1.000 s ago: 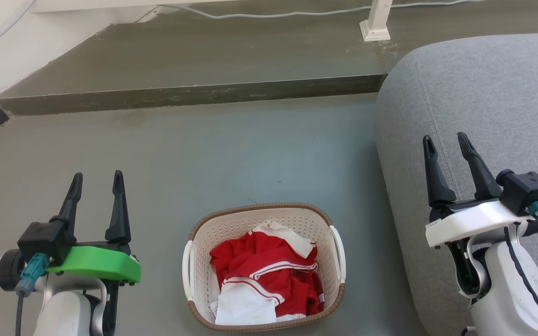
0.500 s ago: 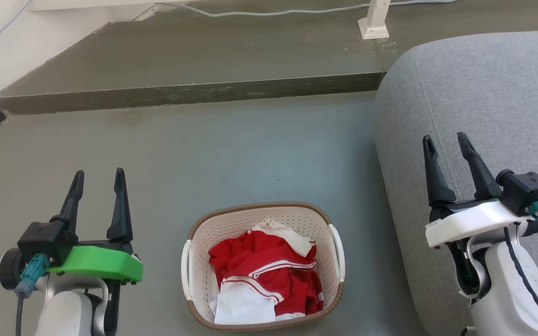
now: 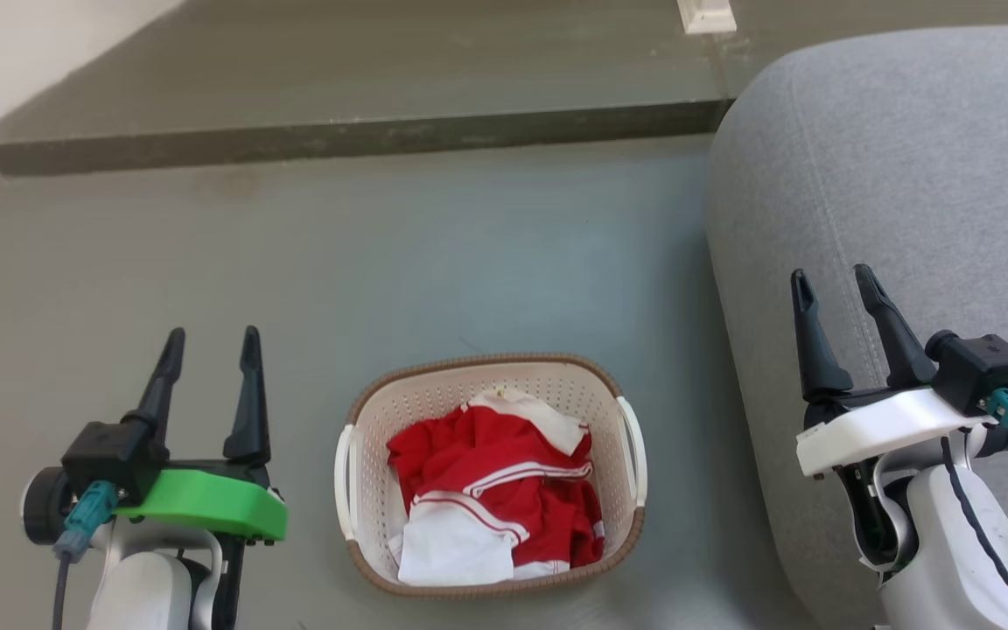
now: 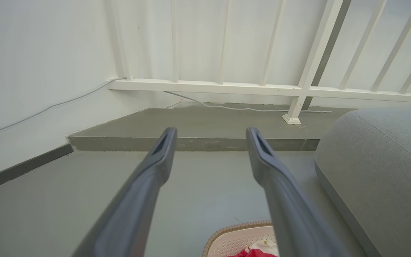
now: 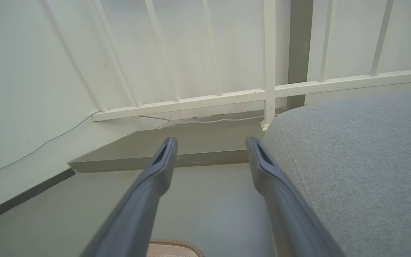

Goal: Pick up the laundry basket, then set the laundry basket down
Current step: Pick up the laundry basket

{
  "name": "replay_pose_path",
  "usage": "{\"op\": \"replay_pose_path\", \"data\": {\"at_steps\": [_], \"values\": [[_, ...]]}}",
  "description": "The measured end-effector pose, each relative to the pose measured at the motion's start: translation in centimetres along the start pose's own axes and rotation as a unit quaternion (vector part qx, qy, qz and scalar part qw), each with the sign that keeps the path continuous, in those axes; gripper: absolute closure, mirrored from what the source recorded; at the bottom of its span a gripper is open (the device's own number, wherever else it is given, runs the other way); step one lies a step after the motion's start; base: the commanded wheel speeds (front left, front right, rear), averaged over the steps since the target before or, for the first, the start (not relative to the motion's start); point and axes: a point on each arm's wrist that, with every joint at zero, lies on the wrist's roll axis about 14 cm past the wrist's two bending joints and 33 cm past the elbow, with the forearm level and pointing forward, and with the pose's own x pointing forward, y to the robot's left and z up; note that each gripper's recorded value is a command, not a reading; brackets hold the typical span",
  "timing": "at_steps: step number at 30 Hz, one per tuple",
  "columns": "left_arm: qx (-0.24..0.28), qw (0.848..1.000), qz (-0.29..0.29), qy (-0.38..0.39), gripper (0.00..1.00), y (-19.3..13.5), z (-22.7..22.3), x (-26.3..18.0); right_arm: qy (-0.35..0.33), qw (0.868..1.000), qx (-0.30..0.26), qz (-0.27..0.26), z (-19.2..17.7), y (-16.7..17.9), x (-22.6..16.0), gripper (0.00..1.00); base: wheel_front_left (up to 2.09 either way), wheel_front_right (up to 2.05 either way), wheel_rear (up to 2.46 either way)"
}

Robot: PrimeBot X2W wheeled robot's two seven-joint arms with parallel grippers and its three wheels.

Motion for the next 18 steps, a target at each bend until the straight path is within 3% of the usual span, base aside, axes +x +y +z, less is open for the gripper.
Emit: {"op": "replay_pose_path", "data": {"at_steps": [18], "values": [[-0.021, 0.991, -0.017, 0.128, 0.00, 0.0, -9.8, 2.2, 0.133, 0.991, 0.016, -0.005, -9.6, -0.5, 1.6, 0.00, 0.00, 0.00, 0.00]]}}
